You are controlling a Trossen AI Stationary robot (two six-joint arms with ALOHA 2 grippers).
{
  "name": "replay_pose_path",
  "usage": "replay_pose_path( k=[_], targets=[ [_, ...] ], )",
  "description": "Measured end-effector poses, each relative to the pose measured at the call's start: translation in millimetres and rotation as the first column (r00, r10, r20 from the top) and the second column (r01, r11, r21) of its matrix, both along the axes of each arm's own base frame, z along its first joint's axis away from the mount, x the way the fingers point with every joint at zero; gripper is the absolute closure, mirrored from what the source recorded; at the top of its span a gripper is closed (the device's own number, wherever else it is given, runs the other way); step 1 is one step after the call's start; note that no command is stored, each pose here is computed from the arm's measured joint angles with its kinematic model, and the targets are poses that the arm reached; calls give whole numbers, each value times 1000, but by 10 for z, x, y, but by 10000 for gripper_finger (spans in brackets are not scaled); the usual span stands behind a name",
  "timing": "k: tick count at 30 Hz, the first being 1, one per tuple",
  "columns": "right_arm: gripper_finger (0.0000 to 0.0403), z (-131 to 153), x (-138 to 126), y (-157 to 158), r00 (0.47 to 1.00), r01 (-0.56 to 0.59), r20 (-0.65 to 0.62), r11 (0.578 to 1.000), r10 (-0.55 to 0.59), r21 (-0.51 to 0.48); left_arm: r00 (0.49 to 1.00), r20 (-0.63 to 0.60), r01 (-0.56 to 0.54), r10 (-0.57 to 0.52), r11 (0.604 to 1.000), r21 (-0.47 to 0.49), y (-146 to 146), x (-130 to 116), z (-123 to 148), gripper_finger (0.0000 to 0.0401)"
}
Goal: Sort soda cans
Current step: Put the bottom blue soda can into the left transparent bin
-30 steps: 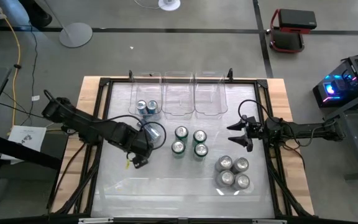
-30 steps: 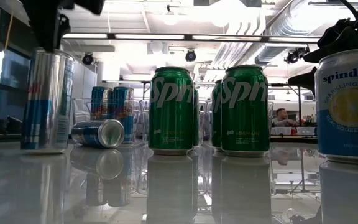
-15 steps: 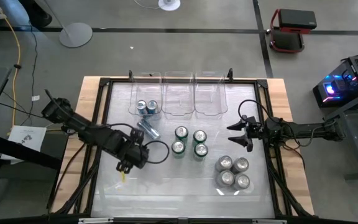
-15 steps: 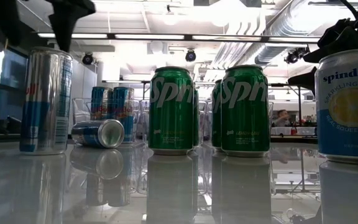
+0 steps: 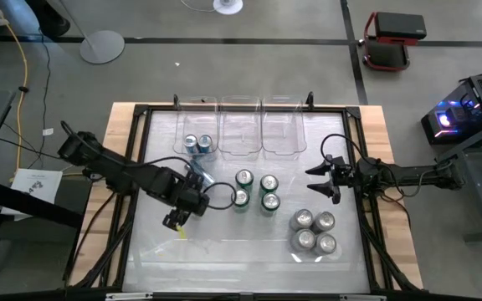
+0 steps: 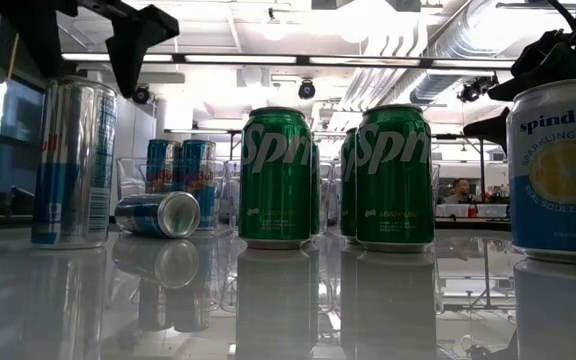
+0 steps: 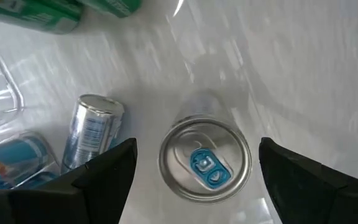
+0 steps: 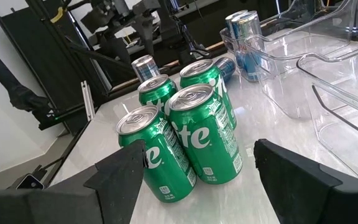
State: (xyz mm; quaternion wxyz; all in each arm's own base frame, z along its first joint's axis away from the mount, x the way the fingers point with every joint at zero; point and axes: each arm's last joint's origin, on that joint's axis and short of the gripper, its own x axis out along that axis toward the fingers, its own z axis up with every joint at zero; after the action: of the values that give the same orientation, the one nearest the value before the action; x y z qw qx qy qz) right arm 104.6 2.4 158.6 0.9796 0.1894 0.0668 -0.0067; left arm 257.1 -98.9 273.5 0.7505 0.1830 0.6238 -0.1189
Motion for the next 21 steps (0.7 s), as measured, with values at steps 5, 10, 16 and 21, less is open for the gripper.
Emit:
replay_pose_path(
  k=[5, 10, 16, 21],
  targets=[
    [112, 0, 0, 0, 1000, 0, 0, 1000, 0, 0, 997, -48, 60, -59, 998, 25, -25, 48, -100, 86],
    [112, 0, 0, 0, 1000, 0, 0, 1000, 0, 0, 993, -91, 76, -72, 996, 40, -40, 85, -186, 87],
    [112, 0, 0, 0, 1000, 0, 0, 1000, 0, 0, 991, -130, 51, -45, 998, 48, -49, 106, -258, 89],
    [112, 0, 0, 0, 1000, 0, 0, 1000, 0, 0, 989, -148, -17, 20, 1000, 24, -48, 127, -296, 118]
  ],
)
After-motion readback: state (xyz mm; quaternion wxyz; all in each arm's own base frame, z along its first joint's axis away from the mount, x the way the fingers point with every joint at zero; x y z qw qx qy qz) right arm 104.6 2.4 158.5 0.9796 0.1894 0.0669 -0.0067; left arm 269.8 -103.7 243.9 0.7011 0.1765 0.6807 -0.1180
